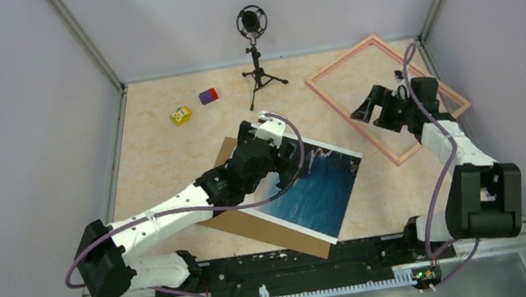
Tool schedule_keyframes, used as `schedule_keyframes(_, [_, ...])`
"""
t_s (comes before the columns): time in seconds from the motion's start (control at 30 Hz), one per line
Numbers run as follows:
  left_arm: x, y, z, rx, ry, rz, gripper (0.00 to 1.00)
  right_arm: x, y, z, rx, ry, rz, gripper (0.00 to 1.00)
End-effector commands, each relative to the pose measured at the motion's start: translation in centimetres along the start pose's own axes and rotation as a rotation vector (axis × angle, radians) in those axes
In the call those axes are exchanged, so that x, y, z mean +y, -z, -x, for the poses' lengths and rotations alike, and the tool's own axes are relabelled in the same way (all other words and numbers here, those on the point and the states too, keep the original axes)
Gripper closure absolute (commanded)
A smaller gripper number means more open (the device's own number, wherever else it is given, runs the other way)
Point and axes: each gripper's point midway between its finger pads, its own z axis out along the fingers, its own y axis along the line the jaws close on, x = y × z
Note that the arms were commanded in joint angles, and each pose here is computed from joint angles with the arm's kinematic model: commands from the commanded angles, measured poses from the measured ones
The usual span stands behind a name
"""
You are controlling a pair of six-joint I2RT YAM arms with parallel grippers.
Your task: Put the photo into the frame
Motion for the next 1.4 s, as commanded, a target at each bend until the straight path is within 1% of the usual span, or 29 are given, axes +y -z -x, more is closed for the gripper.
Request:
schedule_keyframes(0.0, [-0.7, -0.8, 0.2, -0.004, 0.035, -0.009, 0.01, 2.0, -1.9, -1.8, 0.148, 0.001, -0.002, 0.01])
schedule_keyframes(0.07, [-1.3, -1.4, -0.3, 0.026, 0.055, -0.031, 0.01, 2.2, -2.8, -3.2, 0.22, 0.018, -0.018, 0.01])
schedule_keyframes(0.1, [-1.4, -1.8, -0.8, 0.051, 0.074, -0.039, 0.01, 2.7, -3.2, -4.5, 0.275, 0.033, -0.023, 0.01])
schedule_keyframes(0.13, [-1.7, -2.3, -1.3, 0.084, 0.113, -0.05, 0.01, 2.5, -3.4, -5.6, 0.316, 0.027, -0.043, 0.01])
schedule_keyframes(0.17, [-2.1, -2.8, -1.6, 0.117, 0.151, -0.073, 0.01, 2.2, -3.7, -6.2, 0.327, 0.013, -0.058, 0.01])
schedule_keyframes(0.23, [-2.9, -3.5, -3.1, 0.224, 0.258, -0.12, 0.01, 1.1, -3.4, -8.4, 0.37, -0.055, -0.102, 0.01])
schedule_keyframes(0.3, [-4.0, -4.1, -4.0, 0.297, 0.373, -0.191, 0.02, -0.3, -2.5, -9.9, 0.389, -0.071, -0.165, 0.02])
schedule_keyframes(0.37, [-4.8, -4.6, -4.9, 0.355, 0.492, -0.248, 0.01, -1.5, -1.8, -10.4, 0.357, -0.068, -0.202, 0.01])
schedule_keyframes(0.4, [-5.4, -4.7, -5.5, 0.381, 0.545, -0.276, 0.01, -2.2, -1.5, -10.5, 0.347, -0.095, -0.21, 0.02])
schedule_keyframes(0.43, [-5.7, -4.8, -6.1, 0.405, 0.585, -0.292, 0.02, -2.7, -1.2, -10.5, 0.344, -0.135, -0.195, 0.03])
schedule_keyframes(0.5, [-6.5, -4.9, -7.7, 0.462, 0.635, -0.314, 0.01, -3.6, -0.8, -10.5, 0.333, -0.21, -0.161, 0.11])
schedule_keyframes(0.6, [-7.3, -4.9, -10.5, 0.546, 0.705, -0.313, 0.01, -3.5, -0.9, -11.4, 0.345, -0.247, -0.107, 0.13])
schedule_keyframes(0.67, [-7.7, -4.7, -12.4, 0.597, 0.777, -0.317, 0.01, -3.0, -1.5, -12.4, 0.371, -0.28, -0.038, 0.16])
schedule_keyframes(0.73, [-8.1, -4.7, -13.2, 0.612, 0.833, -0.338, 0.02, -2.9, -1.9, -13.2, 0.384, -0.31, -0.002, 0.18])
schedule_keyframes(0.8, [-8.4, -4.6, -14.1, 0.634, 0.858, -0.338, 0.02, -2.9, -2.5, -13.5, 0.371, -0.332, 0.019, 0.18])
schedule_keyframes(0.93, [-8.5, -4.2, -15.4, 0.662, 0.863, -0.337, 0.02, -1.6, -3.4, -12.9, 0.316, -0.37, 0.143, 0.26])
schedule_keyframes(1.07, [-8.1, -3.9, -16.3, 0.665, 0.866, -0.339, 0.01, -0.1, -3.5, -11.1, 0.226, -0.341, 0.239, 0.31])
schedule_keyframes(1.23, [-6.9, -3.2, -17.4, 0.671, 0.866, -0.324, 0.01, 0.9, -2.4, -9.0, 0.127, -0.274, 0.243, 0.33])
schedule_keyframes(1.37, [-6.4, -2.8, -17.6, 0.659, 0.846, -0.324, 0.02, 1.3, -2.0, -8.6, 0.127, -0.233, 0.249, 0.32])
